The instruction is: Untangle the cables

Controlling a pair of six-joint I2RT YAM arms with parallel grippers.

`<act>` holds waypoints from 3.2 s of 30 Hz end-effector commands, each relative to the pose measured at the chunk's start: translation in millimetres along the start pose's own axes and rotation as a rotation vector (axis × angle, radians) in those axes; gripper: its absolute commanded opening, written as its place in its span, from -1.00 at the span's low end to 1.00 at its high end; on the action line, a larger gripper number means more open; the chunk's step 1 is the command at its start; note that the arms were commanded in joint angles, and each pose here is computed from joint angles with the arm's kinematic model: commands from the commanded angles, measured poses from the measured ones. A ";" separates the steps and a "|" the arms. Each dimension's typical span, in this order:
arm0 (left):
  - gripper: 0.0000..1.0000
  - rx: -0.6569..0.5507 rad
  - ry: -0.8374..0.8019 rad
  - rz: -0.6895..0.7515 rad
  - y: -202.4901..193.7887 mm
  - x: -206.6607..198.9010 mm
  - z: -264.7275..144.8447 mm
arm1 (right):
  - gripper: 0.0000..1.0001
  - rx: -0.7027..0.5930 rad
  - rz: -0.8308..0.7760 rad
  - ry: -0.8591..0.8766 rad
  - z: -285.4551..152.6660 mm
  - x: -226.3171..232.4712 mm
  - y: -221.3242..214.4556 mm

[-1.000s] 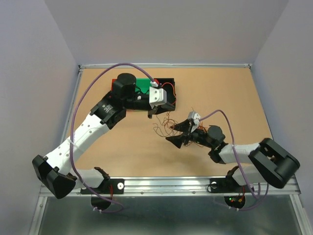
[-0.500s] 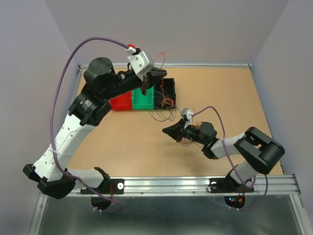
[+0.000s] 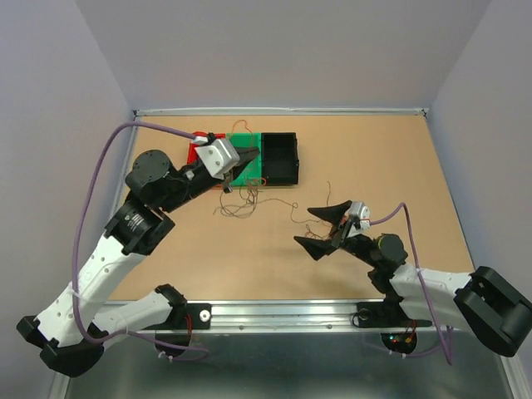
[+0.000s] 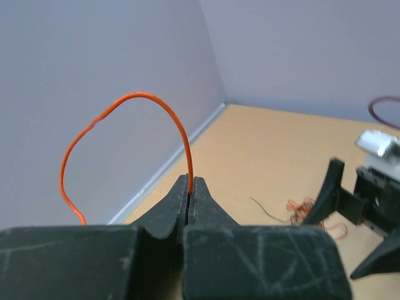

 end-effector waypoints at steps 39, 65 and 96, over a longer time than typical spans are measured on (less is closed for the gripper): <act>-1.00 -0.274 0.555 0.020 -25.1 33.8 -54.4 | -0.99 -0.024 0.176 -0.682 -11.3 -57.6 -8.7; -1.00 -0.080 0.054 0.140 -70.8 -0.9 -15.0 | 0.26 0.052 0.054 -0.701 -63.8 -47.3 19.4; -1.00 -0.034 -0.192 0.091 -75.5 -25.2 -8.2 | 1.00 0.104 -0.103 0.181 102.4 9.8 -45.8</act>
Point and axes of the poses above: each gripper's point midway between its finger pads, its own z axis out along the fingers, its own x axis along the line the jaws close on, y = z × x, the point moved 8 cm from there along -z, back along the fingers, and after that the axes turned 12 degrees about -z, right-handed, at the moved point
